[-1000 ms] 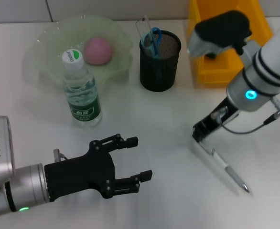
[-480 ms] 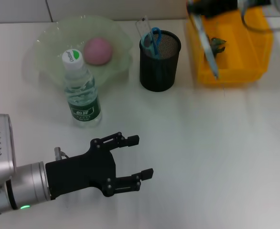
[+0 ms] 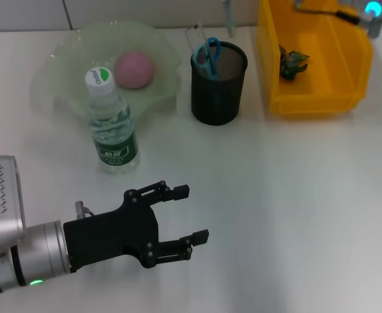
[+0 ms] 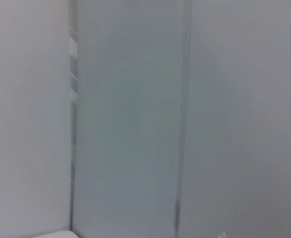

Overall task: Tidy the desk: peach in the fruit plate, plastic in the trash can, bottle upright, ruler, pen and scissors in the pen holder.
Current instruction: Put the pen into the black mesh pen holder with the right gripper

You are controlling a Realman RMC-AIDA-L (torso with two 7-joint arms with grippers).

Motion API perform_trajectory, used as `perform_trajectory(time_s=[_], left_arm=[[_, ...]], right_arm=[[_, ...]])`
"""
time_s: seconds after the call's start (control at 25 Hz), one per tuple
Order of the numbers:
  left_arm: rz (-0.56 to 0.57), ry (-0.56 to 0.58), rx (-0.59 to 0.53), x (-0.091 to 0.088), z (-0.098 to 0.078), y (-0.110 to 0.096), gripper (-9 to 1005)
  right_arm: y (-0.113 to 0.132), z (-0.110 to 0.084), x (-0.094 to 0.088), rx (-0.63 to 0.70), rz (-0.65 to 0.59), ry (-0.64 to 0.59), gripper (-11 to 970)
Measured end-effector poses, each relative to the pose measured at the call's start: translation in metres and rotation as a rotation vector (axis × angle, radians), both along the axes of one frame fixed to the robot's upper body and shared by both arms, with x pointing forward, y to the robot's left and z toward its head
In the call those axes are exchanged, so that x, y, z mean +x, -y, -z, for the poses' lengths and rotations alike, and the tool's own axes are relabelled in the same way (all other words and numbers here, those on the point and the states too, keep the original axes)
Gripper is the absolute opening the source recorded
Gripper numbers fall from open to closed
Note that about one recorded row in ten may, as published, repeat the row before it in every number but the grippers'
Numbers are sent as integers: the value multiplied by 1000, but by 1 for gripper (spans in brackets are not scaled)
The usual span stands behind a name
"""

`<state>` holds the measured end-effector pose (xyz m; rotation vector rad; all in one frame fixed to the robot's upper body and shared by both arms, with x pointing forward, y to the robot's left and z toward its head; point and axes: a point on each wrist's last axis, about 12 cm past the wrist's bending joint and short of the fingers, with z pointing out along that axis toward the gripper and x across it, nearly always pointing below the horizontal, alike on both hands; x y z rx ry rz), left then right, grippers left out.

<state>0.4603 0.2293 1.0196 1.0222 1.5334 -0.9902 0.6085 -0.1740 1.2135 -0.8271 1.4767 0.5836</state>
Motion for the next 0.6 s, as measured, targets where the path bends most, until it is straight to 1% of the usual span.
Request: perform_trajectory(time_s=[0.08,0.24,0.32,0.4,0.48,0.52,0.6], left_arm=[[0,-1,0,0,0,0,807],[-1,-1,0,0,0,0,807],[0,0,0,0,0,0,807],[1,0,0,0,0,0,807],[4,0,-1,0,0,0,807],[4,0,-1,0,0,0,807],[4,0,-1,0,0,0,807]], right_arm=[[0,18,-1,36,-16,64,128],[5,50,-1,107,8,144,127],[9,63,-2,153,30,167,128],[13,75,-1,195,55,159,128],[18,87,-1,211,75,125,128],[18,87,-1,211,75,125,128],[19,93,-1,197,84,116,129]])
